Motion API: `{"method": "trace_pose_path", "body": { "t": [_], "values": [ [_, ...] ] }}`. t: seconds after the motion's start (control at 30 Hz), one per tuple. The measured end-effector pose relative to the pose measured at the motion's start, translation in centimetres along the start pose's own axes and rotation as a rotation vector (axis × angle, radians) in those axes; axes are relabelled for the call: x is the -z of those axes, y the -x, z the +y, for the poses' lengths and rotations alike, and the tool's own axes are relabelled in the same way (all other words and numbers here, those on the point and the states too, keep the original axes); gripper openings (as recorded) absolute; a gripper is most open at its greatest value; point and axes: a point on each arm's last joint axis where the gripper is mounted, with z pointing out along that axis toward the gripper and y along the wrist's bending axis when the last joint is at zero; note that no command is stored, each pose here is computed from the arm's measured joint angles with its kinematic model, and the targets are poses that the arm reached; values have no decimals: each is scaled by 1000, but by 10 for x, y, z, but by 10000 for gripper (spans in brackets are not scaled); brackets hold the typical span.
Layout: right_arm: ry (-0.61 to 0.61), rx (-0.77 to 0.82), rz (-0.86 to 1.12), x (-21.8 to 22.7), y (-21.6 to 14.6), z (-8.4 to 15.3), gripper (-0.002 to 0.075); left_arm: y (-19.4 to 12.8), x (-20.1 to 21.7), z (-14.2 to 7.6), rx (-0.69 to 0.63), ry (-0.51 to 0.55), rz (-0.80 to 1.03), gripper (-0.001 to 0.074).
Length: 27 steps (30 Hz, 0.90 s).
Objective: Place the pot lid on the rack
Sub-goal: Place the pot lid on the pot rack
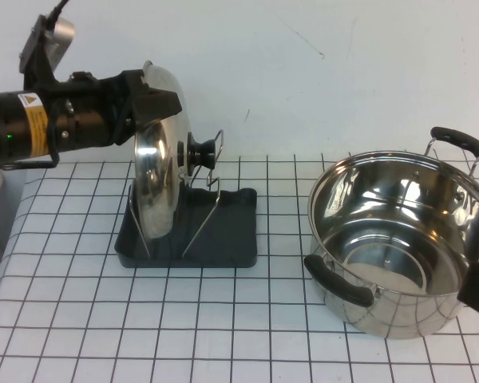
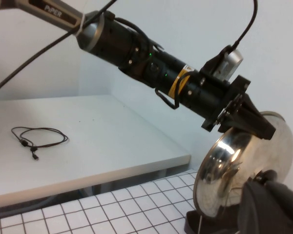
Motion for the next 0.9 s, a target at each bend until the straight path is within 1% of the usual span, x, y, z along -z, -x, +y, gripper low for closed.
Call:
{"method": "trace_pose_path", "body": {
  "t": [0.17,0.3,0.73,0.9],
  "values": [
    [-9,0,-3,0,0,-1,5,-2,-11,15,49,10,13,29],
    [-9,-5,-3,0,0,-1,4,-1,-17,21,76,8,14,29],
    [-11,-16,-3,1,0,-1,4,5,-32,33,56,2,30,29],
    [-11,-16,-3,1,0,-1,4,1,-39,44,82,10,50,29]
  ]
}}
